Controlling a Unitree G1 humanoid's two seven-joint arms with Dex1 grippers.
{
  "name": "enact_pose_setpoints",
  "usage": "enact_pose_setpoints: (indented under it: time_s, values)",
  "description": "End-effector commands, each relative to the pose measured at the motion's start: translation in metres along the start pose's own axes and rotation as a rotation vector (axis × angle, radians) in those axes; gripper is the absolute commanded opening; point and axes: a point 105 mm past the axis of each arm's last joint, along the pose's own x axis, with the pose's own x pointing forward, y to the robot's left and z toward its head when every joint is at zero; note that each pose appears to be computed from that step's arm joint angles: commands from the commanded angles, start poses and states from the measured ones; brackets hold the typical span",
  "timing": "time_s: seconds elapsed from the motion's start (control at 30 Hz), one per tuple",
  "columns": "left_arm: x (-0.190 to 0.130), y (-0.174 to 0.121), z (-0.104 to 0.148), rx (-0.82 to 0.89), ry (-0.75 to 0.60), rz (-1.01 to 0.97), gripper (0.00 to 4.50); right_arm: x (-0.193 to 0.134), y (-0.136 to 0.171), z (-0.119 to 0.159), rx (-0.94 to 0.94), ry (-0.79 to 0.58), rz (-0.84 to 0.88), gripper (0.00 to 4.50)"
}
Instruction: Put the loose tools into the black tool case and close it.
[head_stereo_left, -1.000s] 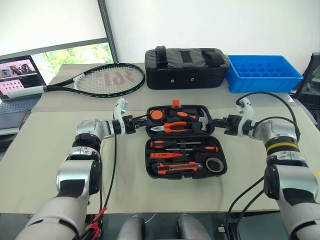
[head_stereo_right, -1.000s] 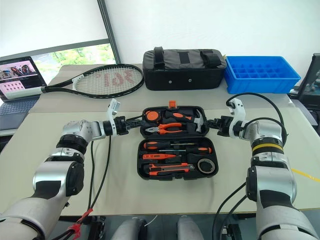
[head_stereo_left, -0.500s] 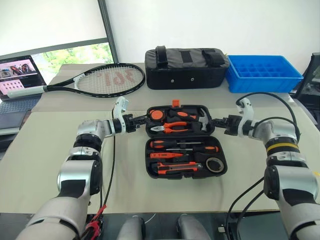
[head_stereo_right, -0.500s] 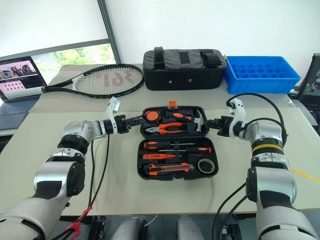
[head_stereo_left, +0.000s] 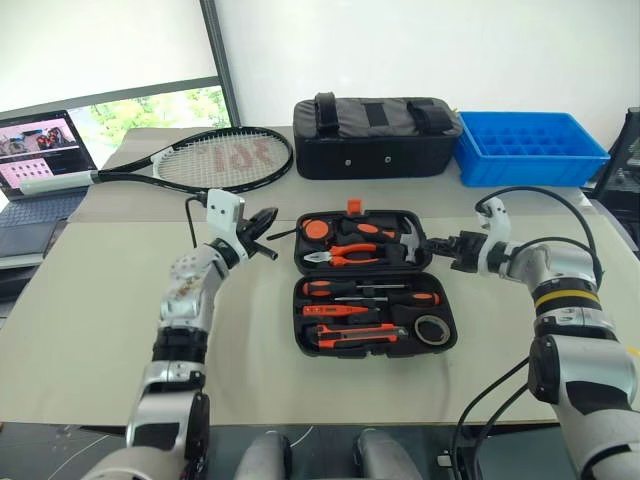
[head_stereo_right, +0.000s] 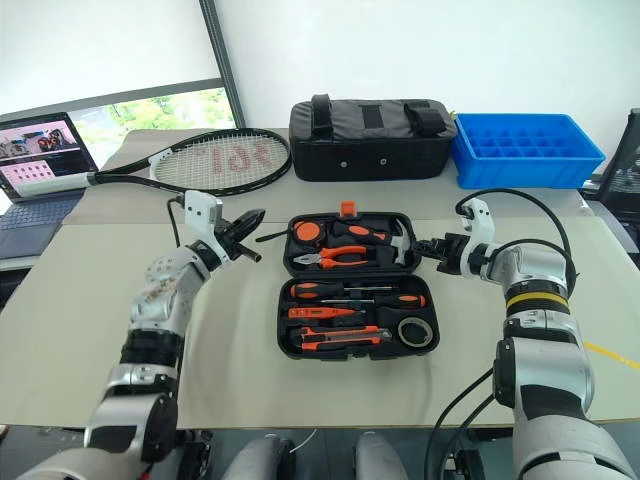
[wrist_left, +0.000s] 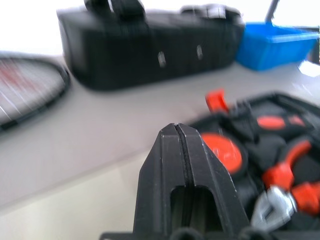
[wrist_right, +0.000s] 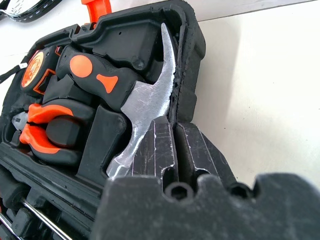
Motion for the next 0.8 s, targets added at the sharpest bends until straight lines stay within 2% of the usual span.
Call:
enact_pose_setpoints:
  time_s: [0.03, 0.2, 0.3, 0.6, 0.7, 0.8]
  values:
    - [-0.005, 0.002, 0.022, 0.057, -0.134, 0.089, 0.00, 0.000, 0.007, 0.015, -0.057, -0.053, 0.023, 0.03]
    - [-0.014, -0.003, 0.017, 0.076, -0.173, 0.159, 0.00, -0.001, 0.007, 0.016, -0.063, -0.052, 0.025, 0.03]
    - [-0.018, -0.004, 0.017, 0.061, -0.200, 0.211, 0.76, -0.002, 0.006, 0.016, -0.066, -0.051, 0.019, 0.00]
    - [-0.018, -0.009, 0.012, 0.054, -0.201, 0.246, 4.01, -0.008, 0.002, 0.016, -0.066, -0.050, 0.005, 0.00]
    - [-0.016, -0.011, 0.006, 0.006, -0.167, 0.222, 3.62, -0.009, 0.001, 0.017, -0.069, -0.051, 0.002, 0.00]
    - [-0.006, -0.010, -0.003, -0.083, -0.086, 0.200, 2.38, -0.010, 0.001, 0.018, -0.072, -0.053, -0.002, 0.00]
